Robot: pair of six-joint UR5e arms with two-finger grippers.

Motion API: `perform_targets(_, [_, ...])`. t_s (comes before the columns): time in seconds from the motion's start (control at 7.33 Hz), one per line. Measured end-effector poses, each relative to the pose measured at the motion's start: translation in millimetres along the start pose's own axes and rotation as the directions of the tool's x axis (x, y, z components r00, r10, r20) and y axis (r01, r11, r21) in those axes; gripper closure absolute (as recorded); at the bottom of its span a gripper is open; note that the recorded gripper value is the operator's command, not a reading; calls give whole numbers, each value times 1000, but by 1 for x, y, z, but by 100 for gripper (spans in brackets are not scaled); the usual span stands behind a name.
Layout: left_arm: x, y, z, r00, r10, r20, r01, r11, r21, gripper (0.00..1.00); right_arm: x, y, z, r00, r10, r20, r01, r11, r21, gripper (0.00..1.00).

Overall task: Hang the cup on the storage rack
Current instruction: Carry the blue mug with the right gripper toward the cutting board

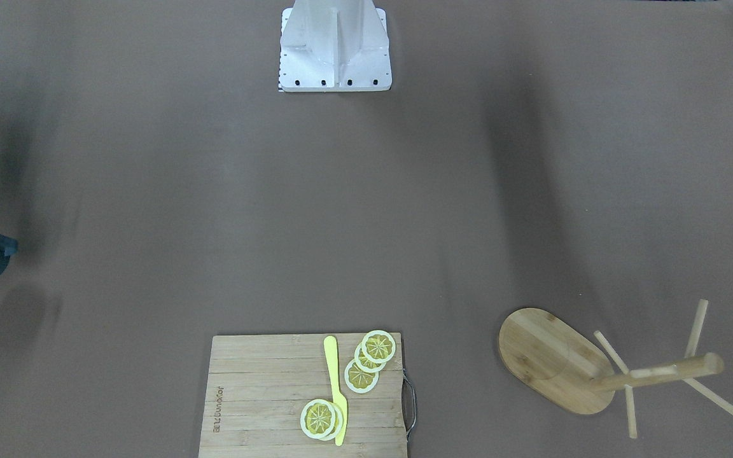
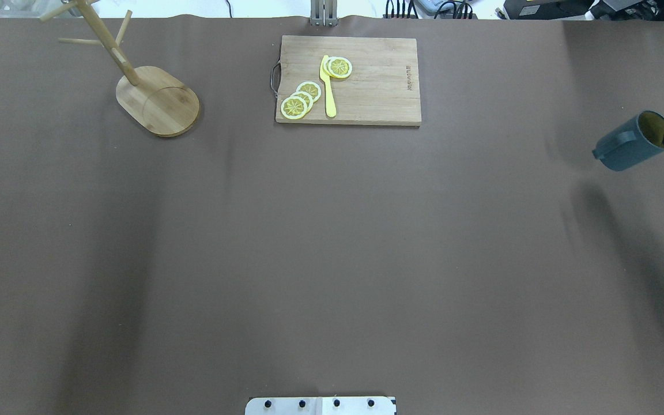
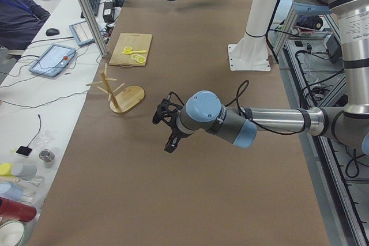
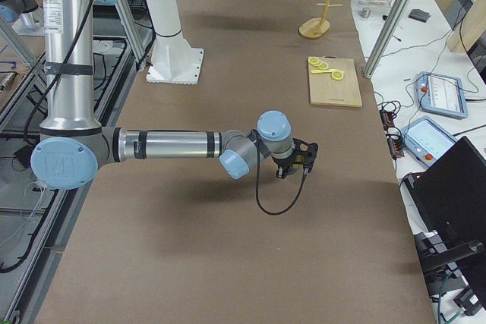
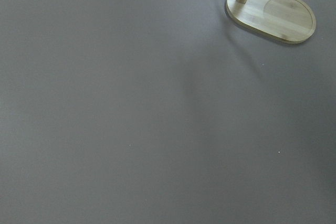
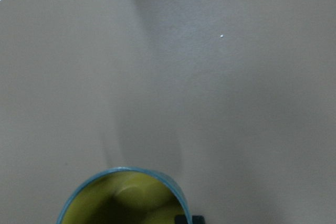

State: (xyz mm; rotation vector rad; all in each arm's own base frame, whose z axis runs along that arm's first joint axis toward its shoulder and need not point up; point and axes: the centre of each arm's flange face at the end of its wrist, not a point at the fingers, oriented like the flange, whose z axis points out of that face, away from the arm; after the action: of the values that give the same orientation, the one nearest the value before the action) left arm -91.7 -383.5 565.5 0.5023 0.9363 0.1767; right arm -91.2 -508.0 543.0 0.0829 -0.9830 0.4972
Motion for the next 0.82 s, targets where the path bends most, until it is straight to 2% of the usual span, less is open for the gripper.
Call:
perform_targets(0.14, [2,0,0,1000,1,-20,-1,1000,1,1,-37,10,7,999,49,8,-49,999,-4,100])
perform_targets(0.41, [2,2,1,999,1,-37,-1,1000,3,1,-112,42,7,987,158,-33,-159,987,-15,100])
perform_targets(0.55, [3,2,1,999,2,-40,-1,1000,4,1,-157,69,8,969,236,-67,-237,972,-8,100])
perform_targets(0.82, [5,1,0,998,3,-57,-3,1000,6,1,-245,121,19,914,386,-123,-387,922,15,100])
